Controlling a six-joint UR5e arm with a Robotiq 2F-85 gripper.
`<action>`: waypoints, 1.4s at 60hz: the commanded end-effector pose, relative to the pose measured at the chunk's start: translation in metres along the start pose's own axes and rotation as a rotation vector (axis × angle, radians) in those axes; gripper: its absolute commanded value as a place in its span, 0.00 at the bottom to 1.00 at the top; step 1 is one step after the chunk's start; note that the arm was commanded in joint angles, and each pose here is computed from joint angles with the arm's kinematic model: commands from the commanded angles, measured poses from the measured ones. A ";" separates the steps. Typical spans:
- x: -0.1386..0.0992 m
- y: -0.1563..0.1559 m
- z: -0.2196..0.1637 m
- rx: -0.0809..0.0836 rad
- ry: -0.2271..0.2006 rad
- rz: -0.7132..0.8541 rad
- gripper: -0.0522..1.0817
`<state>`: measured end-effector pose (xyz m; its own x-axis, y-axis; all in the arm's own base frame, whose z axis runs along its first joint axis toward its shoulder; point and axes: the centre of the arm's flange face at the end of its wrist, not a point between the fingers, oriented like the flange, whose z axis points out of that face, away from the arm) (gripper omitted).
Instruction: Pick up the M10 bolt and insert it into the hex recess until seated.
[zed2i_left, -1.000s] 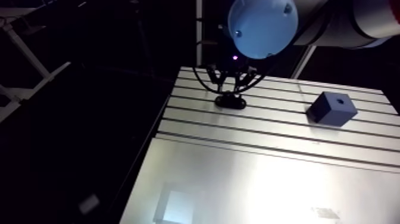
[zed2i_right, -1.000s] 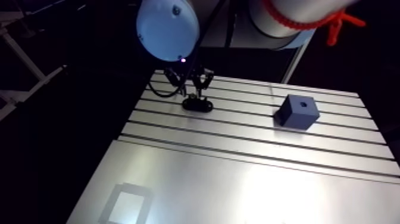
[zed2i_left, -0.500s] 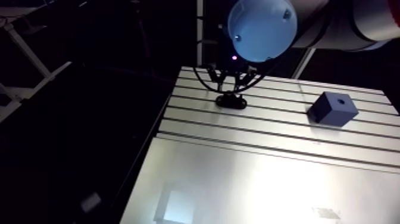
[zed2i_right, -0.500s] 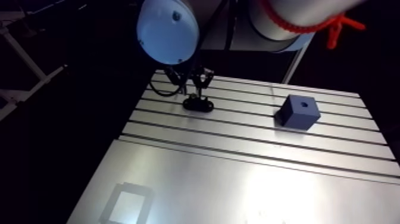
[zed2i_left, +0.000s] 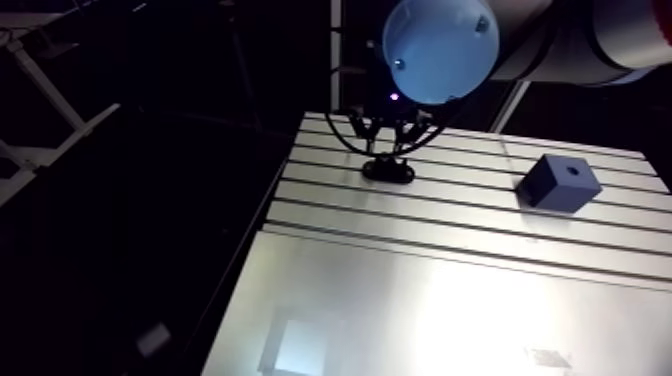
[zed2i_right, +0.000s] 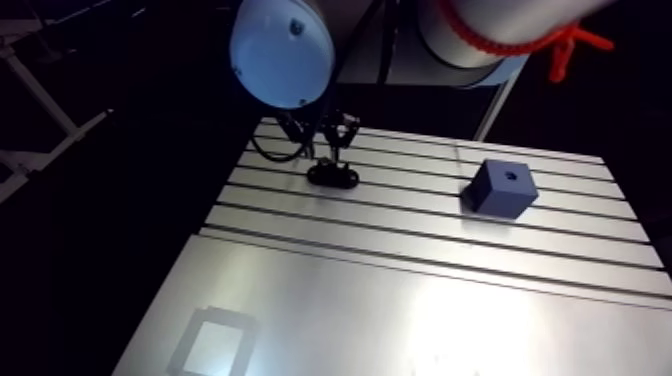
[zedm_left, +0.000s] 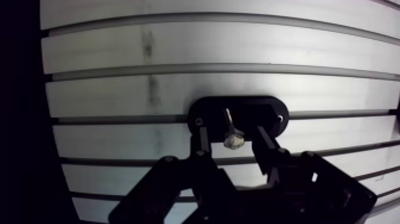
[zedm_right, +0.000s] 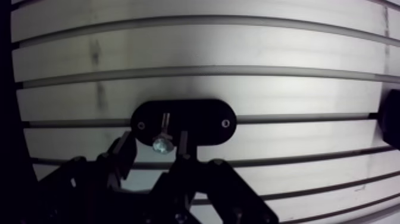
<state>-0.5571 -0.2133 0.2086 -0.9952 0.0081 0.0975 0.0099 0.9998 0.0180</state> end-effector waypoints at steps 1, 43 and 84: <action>0.000 0.000 0.000 0.000 -0.001 -0.003 0.50; -0.001 0.000 0.005 -0.002 -0.010 -0.005 0.53; -0.002 0.000 0.008 -0.003 -0.018 -0.007 0.56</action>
<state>-0.5564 -0.2130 0.2011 -0.9966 0.0017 0.0821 0.0035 0.9998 0.0218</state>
